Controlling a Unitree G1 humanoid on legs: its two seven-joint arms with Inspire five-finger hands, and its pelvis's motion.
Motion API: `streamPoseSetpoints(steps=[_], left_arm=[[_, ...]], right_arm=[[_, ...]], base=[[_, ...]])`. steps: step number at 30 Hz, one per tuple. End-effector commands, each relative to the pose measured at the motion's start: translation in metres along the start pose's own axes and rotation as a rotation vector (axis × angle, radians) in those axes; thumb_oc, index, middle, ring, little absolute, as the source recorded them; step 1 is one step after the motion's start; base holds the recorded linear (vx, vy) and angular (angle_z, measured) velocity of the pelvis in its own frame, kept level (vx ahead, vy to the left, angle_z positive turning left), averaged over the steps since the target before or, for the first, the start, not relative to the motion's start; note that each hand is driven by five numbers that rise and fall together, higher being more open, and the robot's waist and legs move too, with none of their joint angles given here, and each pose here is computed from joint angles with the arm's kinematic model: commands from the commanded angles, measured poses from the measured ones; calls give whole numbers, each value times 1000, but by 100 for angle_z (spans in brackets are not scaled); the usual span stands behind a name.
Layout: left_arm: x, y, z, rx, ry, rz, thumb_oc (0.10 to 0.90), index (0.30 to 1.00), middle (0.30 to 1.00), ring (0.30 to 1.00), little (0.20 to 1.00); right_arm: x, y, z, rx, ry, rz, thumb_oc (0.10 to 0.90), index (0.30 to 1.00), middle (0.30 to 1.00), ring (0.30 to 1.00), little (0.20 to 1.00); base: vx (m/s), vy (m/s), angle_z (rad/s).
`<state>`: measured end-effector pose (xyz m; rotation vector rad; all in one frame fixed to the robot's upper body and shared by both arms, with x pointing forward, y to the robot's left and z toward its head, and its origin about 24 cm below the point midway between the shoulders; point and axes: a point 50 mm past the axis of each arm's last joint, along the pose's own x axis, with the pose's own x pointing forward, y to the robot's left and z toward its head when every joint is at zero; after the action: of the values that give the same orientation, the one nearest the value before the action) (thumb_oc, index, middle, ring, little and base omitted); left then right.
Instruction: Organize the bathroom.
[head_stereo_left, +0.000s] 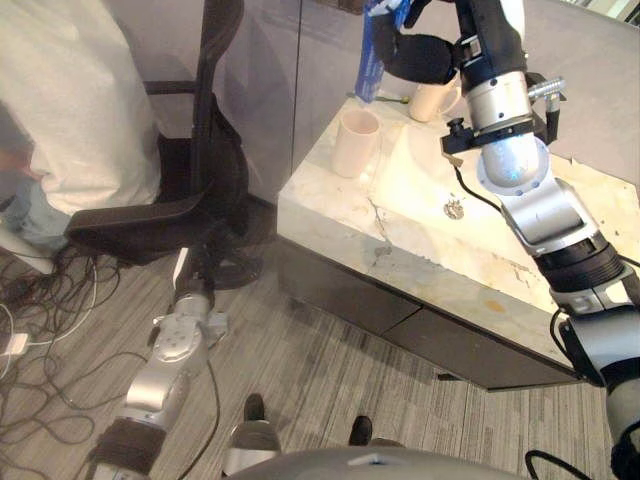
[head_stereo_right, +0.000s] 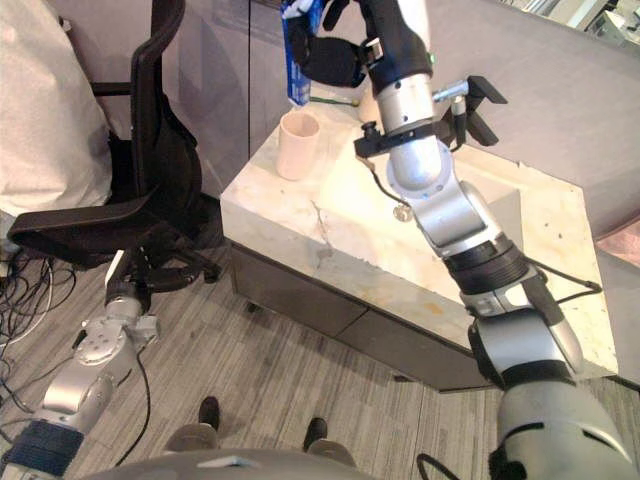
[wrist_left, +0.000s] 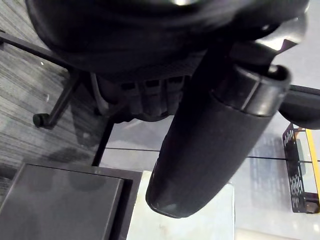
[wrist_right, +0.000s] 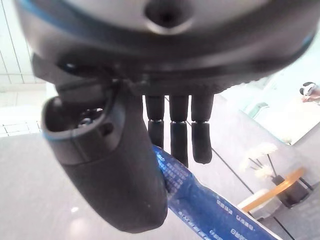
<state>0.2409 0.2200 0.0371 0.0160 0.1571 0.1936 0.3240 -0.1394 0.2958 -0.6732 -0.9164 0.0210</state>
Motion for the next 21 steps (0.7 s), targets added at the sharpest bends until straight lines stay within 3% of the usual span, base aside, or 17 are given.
streamPoseSetpoints(steps=[1, 21], left_arm=[[3, -14, 33, -6, -189, -54, 800, 900, 900, 900, 900], [-4, -3, 17, 19, -144, -42, 800, 900, 900, 900, 900]], right_arm=[[21, -27, 22, -20, -122, -116, 400, 300, 300, 300, 300], [14, -35, -4, -163, -114, -274, 400, 300, 300, 300, 300]], base=[[18, -5, -6], [61, 1, 3]])
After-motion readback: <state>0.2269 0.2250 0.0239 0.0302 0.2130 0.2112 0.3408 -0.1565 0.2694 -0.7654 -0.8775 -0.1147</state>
